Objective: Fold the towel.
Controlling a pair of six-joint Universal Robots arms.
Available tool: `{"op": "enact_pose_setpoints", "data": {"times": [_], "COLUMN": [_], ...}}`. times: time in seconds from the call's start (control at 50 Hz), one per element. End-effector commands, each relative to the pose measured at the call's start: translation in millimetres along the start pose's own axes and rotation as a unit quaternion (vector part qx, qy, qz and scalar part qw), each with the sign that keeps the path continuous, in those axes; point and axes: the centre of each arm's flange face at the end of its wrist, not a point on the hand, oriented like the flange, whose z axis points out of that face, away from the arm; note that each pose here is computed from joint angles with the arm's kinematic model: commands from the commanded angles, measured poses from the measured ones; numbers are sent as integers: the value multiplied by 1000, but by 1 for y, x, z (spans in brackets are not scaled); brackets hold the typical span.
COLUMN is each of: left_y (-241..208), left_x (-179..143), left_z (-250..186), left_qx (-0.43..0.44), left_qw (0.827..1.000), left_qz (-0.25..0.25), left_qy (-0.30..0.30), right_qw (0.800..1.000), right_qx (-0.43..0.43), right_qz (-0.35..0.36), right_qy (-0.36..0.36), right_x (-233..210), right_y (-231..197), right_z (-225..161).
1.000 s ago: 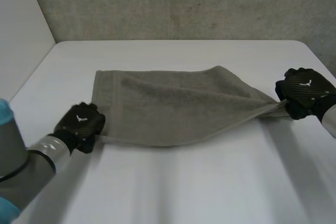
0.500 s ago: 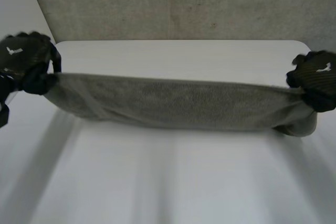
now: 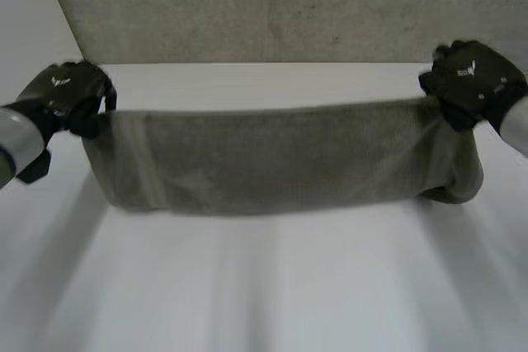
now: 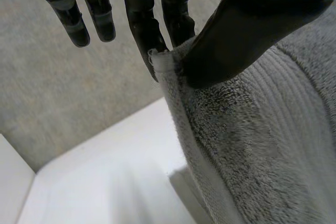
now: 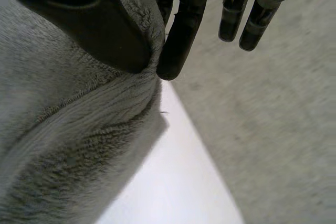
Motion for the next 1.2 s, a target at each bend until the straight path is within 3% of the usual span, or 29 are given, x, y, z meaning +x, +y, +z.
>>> {"op": "enact_pose_setpoints", "data": {"times": [0.02, 0.06, 0.12, 0.22, 0.36, 0.52, 0.66, 0.78, 0.96, 1.06, 1.2], "left_y": [-52, -72, -113, -151, -115, -46, -1, -22, -49, -47, -7], "left_x": [-1, -2, -8, -8, -13, -3, 11, 13, 3, 2, 5], "left_z": [52, 52, 39, 7, 7, -5, -27, -59, -78, -71, -25], "left_qx": [108, 136, 199, 268, 220, 120, 58, 93, 130, 122, 48], "left_qw": [993, 988, 976, 960, 974, 992, 998, 996, 991, 992, 996], "left_qz": [32, 36, 39, 24, 19, -9, -27, -16, -19, -34, -70], "left_qy": [-47, -60, -76, -73, -58, -42, -2, 0, -17, 0, 36], "right_qw": [984, 962, 950, 960, 971, 989, 996, 994, 992, 991, 991], "right_qx": [97, 169, 224, 241, 217, 137, 80, 70, 73, 65, 25], "right_qz": [-71, -90, -70, -27, -22, -17, 33, 58, 74, 83, 90], "right_qy": [127, 194, 206, 142, 94, 60, -33, -59, -71, -86, -99], "right_x": [43, 77, 90, 76, 50, 28, -10, -3, 10, 6, -4], "right_y": [-31, -76, -107, -101, -80, -24, 17, -5, -19, -10, 16], "right_z": [53, 44, 25, 20, 11, -3, -33, -68, -81, -72, -26]}}
